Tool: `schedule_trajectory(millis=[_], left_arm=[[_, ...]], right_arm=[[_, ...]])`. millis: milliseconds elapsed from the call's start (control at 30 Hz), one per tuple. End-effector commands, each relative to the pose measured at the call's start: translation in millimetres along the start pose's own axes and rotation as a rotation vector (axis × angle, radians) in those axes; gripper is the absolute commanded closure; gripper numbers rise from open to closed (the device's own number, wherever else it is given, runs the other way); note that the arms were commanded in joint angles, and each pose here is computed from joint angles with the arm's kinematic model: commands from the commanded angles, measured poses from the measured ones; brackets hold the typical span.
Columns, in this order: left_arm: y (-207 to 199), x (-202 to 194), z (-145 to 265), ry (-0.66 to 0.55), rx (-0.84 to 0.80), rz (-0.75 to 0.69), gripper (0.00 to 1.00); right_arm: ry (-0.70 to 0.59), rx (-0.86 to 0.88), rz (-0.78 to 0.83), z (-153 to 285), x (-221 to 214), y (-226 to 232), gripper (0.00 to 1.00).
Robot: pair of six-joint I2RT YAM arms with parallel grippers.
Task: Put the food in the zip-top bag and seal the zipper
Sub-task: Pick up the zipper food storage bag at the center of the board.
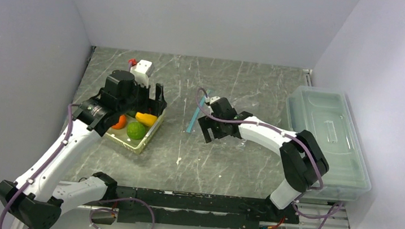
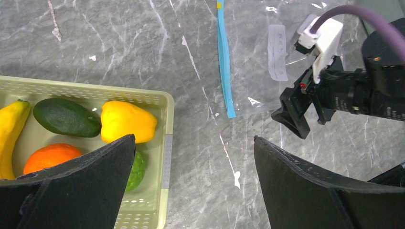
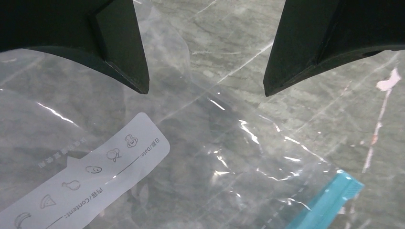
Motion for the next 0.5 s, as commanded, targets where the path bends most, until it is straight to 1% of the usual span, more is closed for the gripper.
schedule_trajectory(millis=[0, 100, 267, 367, 467], left_arm=[[-2.1, 5.3, 1.2, -0.029, -0.018, -0.014, 0.01], [-2.5, 5.8, 1.7, -0.032, -0.02, -0.014, 0.01], [-2.5, 5.8, 1.7, -0.032, -0.02, -0.014, 0.01], [-2.3, 5.5, 1.5, -0.031, -0.019, -0.013, 0.01], [-2.2, 5.6, 1.5, -0.032, -0.018, -0.014, 0.01]], right_arm=[[-0.017, -0.055, 0.009, -12.0, 0.4, -3.0, 0.06], [-0.015, -0.072, 0.002, -15.6, -1.7, -4.1, 0.08], [-0.005, -0.092, -0.005, -19.3, -5.8, -6.3, 0.17], [-0.004, -0.115, -0.01, -20.2, -6.8, -8.4, 0.26], [-0.011, -0.124, -0.015, -19.7, -7.2, -8.9, 0.4]])
Point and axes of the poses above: each gripper's point midway between its finger pads, its own z axis back along the fingers, its own y axis along the line the jaws close on, x = y × z, the point moved 8 cm from there along z, back along the fingers, and after that the axes turned 7 degrees about -z, right-handed, at the moved point
